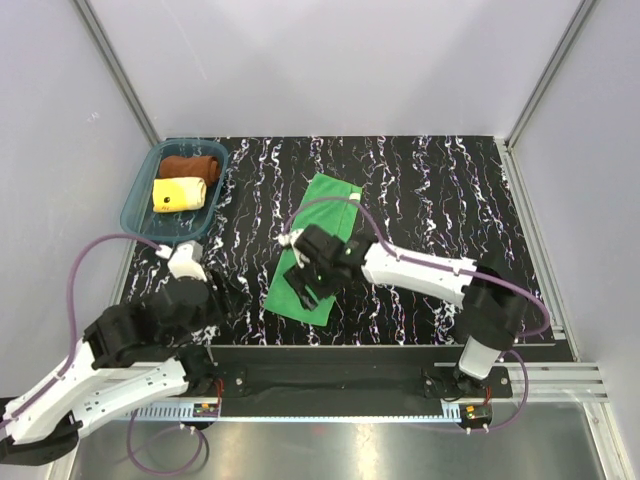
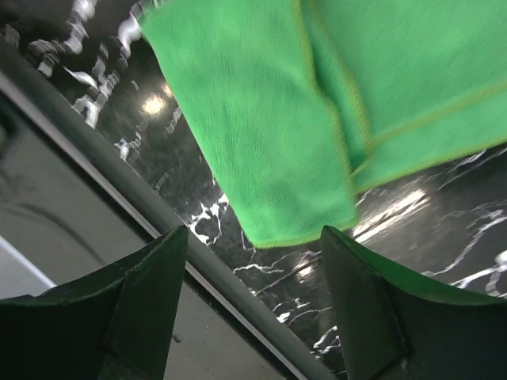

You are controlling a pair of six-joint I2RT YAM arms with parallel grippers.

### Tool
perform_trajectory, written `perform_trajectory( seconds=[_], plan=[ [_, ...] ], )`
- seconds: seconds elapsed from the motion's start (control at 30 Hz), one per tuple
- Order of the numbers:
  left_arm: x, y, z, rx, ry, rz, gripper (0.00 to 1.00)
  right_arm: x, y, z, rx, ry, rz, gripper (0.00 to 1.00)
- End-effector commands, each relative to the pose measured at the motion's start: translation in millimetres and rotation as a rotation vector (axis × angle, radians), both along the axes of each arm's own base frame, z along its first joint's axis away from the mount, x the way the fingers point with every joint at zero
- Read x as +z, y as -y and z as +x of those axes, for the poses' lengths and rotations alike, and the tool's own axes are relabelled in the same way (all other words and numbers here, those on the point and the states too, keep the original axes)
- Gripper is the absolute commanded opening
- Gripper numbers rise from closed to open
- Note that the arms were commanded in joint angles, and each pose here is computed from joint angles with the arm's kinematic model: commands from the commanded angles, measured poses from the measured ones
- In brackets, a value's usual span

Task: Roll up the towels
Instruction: Roll the towel

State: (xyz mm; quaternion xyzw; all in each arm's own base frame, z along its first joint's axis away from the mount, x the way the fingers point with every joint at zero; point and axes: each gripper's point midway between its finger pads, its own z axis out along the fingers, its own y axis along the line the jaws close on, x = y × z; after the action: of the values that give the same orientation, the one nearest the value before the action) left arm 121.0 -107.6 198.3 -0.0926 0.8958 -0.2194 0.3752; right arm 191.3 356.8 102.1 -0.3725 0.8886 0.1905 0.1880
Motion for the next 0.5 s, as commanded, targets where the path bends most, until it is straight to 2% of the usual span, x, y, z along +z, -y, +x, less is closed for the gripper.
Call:
perform_trajectory(
  seconds=[0.0,0.17,0.47],
  plan=[
    [34,-26,15,0.077,0.116,0.082,0.60,-21,-4,1,-0.098,0.115,-0.009,0.76],
    [45,-49,20,0.135,0.155,0.171,0.62,-36,-29,-12,-0.061,0.211,-0.094,0.79],
    [37,-55,20,0.141,0.174,0.188,0.64,-71,-47,-11,-0.025,0.263,-0.183,0.79]
  ],
)
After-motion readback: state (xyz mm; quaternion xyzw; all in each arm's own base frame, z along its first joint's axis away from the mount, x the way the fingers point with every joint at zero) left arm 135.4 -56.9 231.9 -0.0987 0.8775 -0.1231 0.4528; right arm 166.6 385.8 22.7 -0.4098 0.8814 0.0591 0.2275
